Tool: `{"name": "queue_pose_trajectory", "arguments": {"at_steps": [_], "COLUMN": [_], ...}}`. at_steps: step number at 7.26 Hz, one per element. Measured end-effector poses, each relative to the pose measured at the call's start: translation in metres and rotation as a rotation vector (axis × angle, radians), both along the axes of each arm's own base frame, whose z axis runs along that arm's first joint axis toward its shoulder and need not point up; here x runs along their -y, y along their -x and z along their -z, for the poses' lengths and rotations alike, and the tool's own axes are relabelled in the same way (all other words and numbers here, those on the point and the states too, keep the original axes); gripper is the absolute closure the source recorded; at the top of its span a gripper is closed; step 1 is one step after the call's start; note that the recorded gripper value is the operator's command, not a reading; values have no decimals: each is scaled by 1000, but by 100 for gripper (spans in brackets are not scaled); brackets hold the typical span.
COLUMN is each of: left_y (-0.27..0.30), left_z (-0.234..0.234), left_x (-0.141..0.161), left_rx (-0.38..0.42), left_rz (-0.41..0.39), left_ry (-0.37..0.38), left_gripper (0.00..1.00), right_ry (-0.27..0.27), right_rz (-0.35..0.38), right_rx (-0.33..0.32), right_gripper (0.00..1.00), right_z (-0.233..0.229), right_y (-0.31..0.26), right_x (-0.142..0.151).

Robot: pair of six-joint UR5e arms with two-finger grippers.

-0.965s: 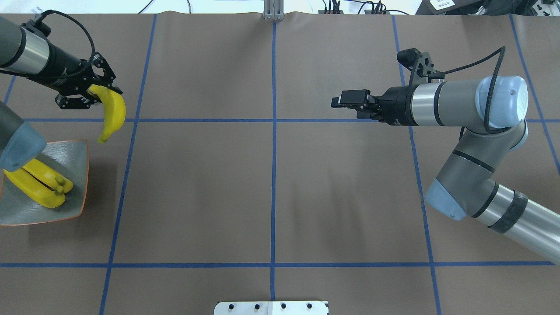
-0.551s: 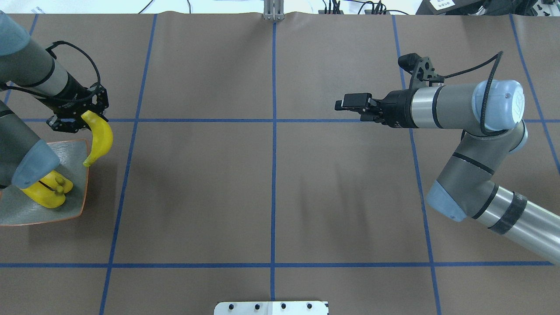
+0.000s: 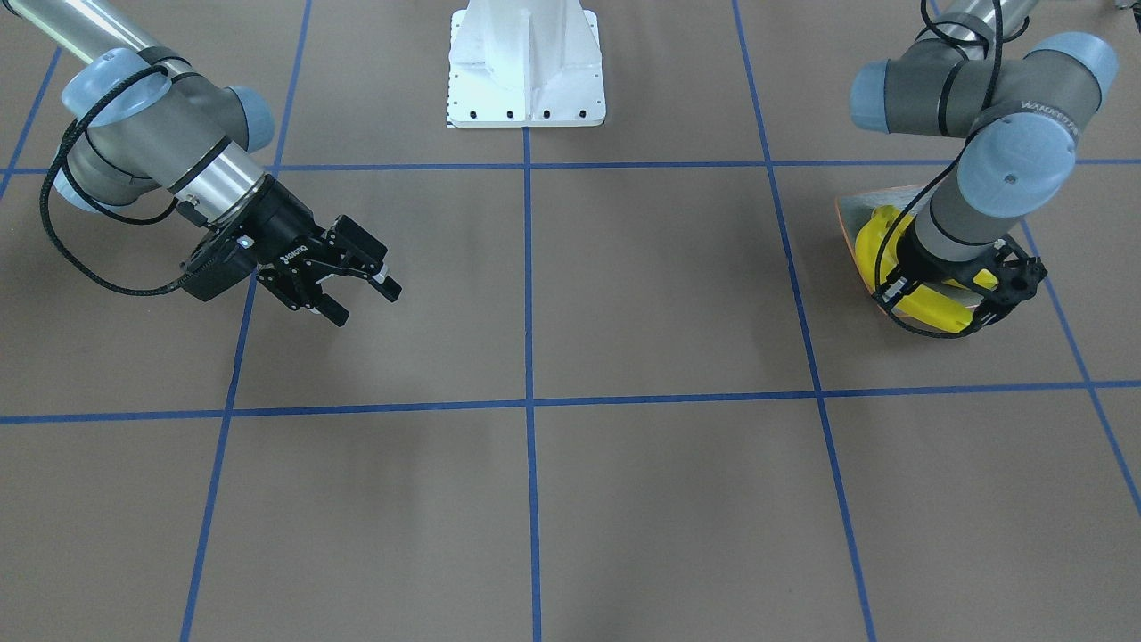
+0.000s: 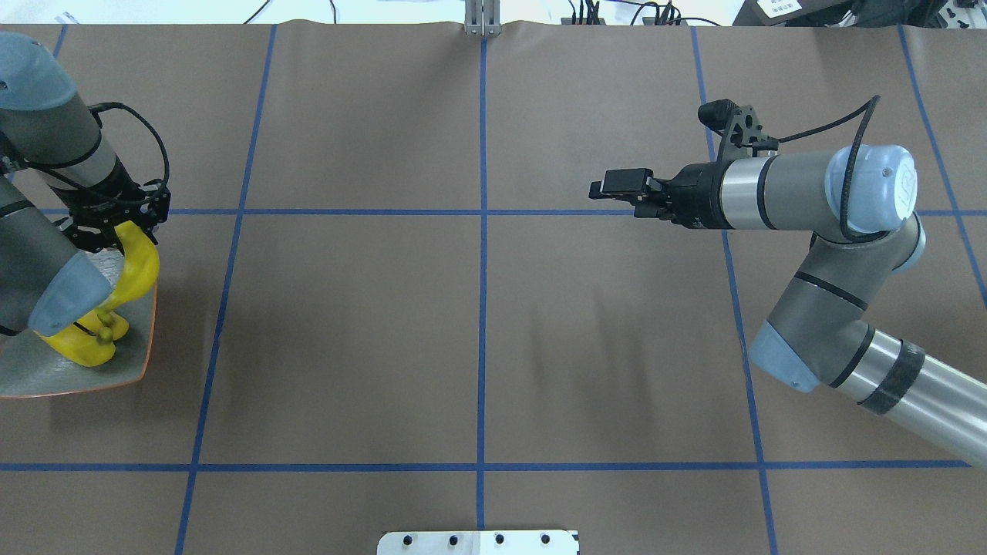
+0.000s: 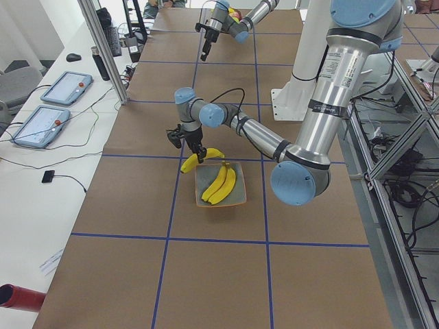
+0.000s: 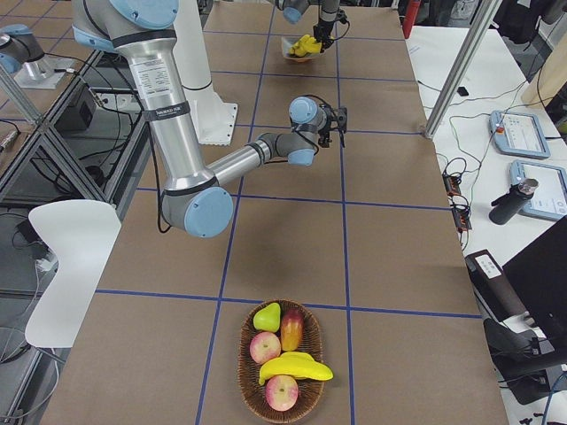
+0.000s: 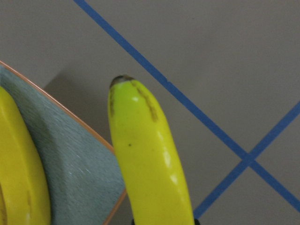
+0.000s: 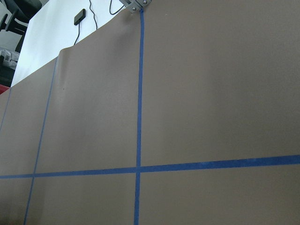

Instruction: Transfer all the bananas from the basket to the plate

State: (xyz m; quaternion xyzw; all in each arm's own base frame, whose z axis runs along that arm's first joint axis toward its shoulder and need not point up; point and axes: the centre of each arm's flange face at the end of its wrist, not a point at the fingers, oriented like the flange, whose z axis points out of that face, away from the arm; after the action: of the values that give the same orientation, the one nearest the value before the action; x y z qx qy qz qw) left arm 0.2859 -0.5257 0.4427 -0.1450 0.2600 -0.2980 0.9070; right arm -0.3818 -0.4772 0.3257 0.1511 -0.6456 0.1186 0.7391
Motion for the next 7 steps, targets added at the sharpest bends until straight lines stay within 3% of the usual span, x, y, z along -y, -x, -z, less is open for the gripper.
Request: {"name": "queue_pose_trajectory", "arguments": {"at_steps": [5, 7], "left_y": [16, 18], "left_z": [-29, -33], "left_x": [-9, -11], "left_rx": [46, 49], "left_rz": [15, 21], "left_ry": [59, 68], "left_gripper": [96, 61], "right_ry": [-2, -3], "right_rz": [0, 0], "right_rx": [2, 4], "right_gripper": [0, 0], "right_z": [1, 2], "right_y": [0, 0], "right_x": [-1, -1]}}
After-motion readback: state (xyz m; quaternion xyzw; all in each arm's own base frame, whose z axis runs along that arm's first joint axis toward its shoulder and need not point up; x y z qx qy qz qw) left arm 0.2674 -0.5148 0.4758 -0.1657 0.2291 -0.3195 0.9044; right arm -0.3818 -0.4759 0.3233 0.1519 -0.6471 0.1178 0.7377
